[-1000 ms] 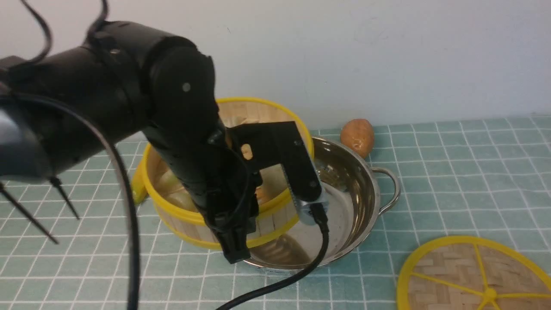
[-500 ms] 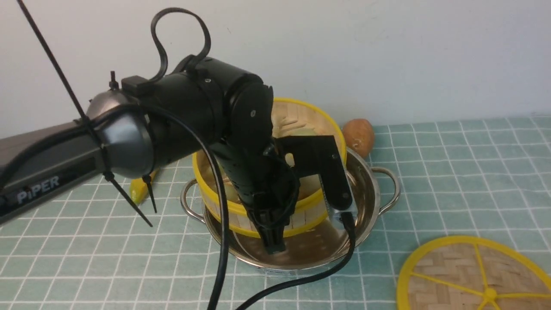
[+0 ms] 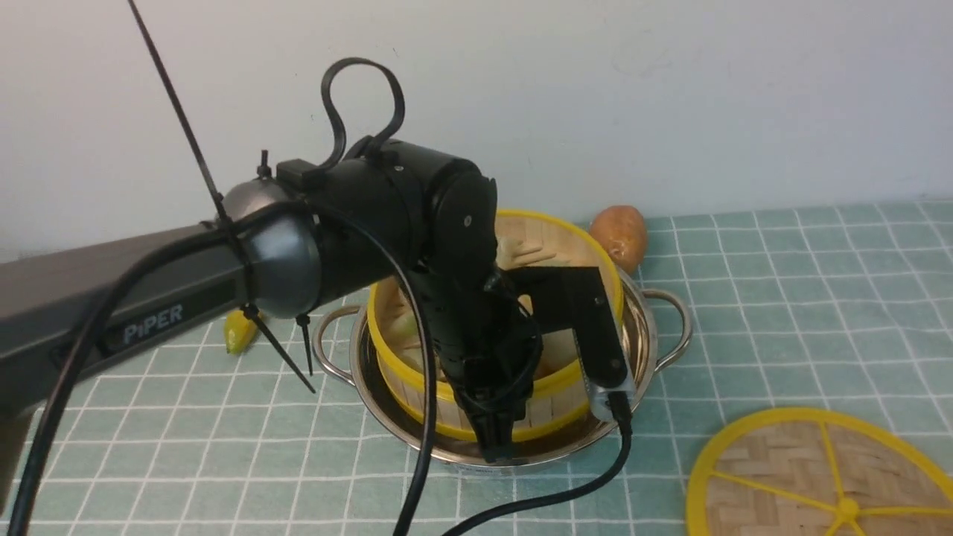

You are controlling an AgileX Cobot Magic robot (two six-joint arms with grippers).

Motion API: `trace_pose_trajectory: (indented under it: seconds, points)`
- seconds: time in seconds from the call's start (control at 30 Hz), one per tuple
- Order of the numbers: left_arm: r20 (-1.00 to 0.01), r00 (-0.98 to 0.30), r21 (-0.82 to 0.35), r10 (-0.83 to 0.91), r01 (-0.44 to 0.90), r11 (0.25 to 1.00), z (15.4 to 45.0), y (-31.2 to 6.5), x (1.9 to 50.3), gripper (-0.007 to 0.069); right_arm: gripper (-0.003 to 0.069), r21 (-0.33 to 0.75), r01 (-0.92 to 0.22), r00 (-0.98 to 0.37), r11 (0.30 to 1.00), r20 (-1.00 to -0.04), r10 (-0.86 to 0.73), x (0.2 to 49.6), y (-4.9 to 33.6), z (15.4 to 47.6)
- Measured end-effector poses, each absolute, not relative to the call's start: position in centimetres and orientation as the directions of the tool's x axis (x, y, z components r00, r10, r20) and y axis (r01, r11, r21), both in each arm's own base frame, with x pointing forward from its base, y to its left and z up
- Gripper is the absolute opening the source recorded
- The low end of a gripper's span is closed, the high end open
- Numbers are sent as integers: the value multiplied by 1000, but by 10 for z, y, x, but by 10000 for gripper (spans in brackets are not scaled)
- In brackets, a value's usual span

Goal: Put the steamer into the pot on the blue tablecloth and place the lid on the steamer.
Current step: 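Place the bamboo steamer basket with dumplings into the steel pot with the left gripper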

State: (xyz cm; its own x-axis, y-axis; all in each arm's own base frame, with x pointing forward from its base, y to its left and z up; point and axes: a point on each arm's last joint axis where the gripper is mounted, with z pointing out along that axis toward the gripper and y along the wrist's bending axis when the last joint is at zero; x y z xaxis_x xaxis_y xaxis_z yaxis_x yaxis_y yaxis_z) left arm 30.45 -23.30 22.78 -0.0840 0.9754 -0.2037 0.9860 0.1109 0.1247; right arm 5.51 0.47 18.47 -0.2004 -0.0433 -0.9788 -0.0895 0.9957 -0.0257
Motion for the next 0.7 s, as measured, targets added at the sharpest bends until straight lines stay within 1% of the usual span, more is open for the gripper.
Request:
trace_pose_trajectory:
  seconds: [0.2, 0.43, 0.7]
  points:
    - [-213, -86, 120, 973, 986, 114, 220, -236, 307, 50, 242, -26, -90, -200, 996, -979, -43, 55, 5, 185]
    - [-197, -91, 102, 976, 988, 113, 205, -239, 311, 50, 242, -26, -90, -200, 996, -979, -43, 55, 5, 185]
    - [-204, -95, 103, 974, 988, 118, 203, -240, 312, 50, 242, -26, -90, -200, 996, -979, -43, 55, 5, 185]
